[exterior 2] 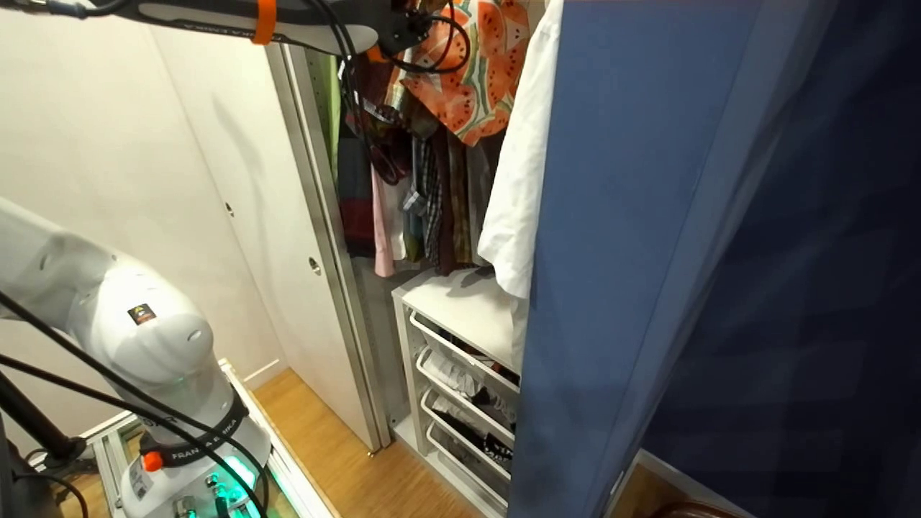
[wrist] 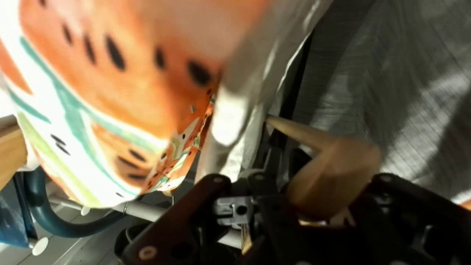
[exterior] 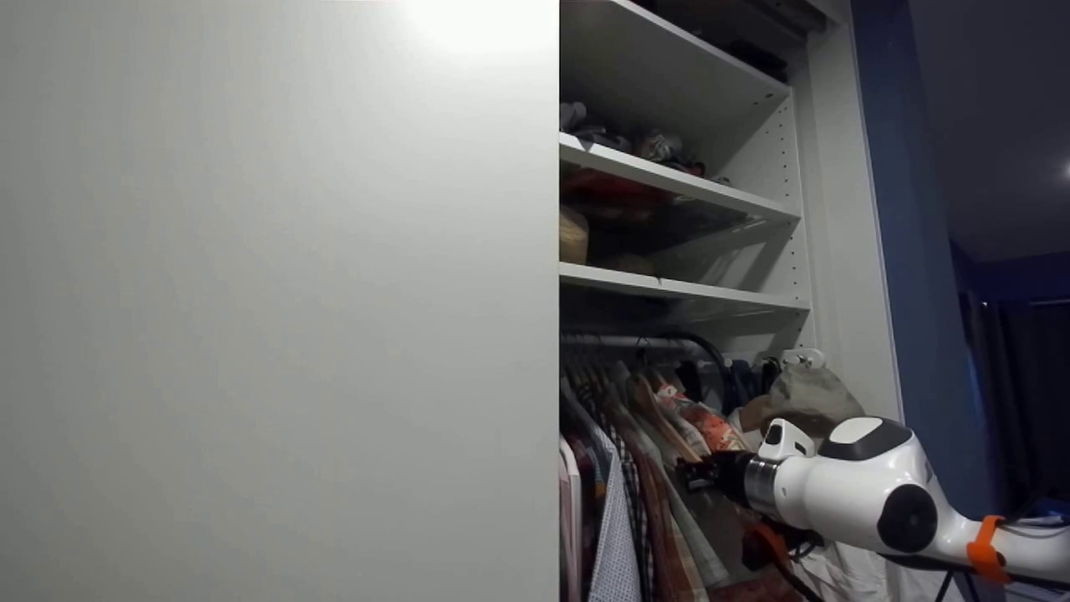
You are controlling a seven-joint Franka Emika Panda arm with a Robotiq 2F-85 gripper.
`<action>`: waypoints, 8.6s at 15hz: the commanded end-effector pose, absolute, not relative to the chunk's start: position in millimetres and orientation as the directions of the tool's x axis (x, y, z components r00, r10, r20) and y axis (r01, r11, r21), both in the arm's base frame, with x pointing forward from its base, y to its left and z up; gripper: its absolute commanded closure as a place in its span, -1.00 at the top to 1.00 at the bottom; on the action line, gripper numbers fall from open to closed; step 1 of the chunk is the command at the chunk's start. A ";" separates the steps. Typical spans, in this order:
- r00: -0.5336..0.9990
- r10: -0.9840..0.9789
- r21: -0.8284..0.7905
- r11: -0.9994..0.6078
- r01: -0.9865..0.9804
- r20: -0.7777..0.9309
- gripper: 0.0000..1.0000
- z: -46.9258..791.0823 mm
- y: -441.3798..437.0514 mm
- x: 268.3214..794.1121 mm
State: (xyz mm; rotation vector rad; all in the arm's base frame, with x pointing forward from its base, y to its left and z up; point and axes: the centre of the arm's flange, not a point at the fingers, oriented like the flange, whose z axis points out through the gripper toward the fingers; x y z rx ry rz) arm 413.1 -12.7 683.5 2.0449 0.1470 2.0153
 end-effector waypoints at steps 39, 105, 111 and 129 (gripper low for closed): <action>-0.091 0.410 0.369 -0.881 -0.296 0.907 -0.92 685.7 40.2 549.7; -0.105 -0.016 -0.034 -0.985 -0.169 0.994 0.90 723.0 20.0 577.5; -0.196 0.287 0.198 -0.905 -0.376 0.938 1.00 670.6 24.5 588.2; 0.525 0.421 0.652 -0.642 -0.403 0.739 1.00 478.3 -11.0 403.3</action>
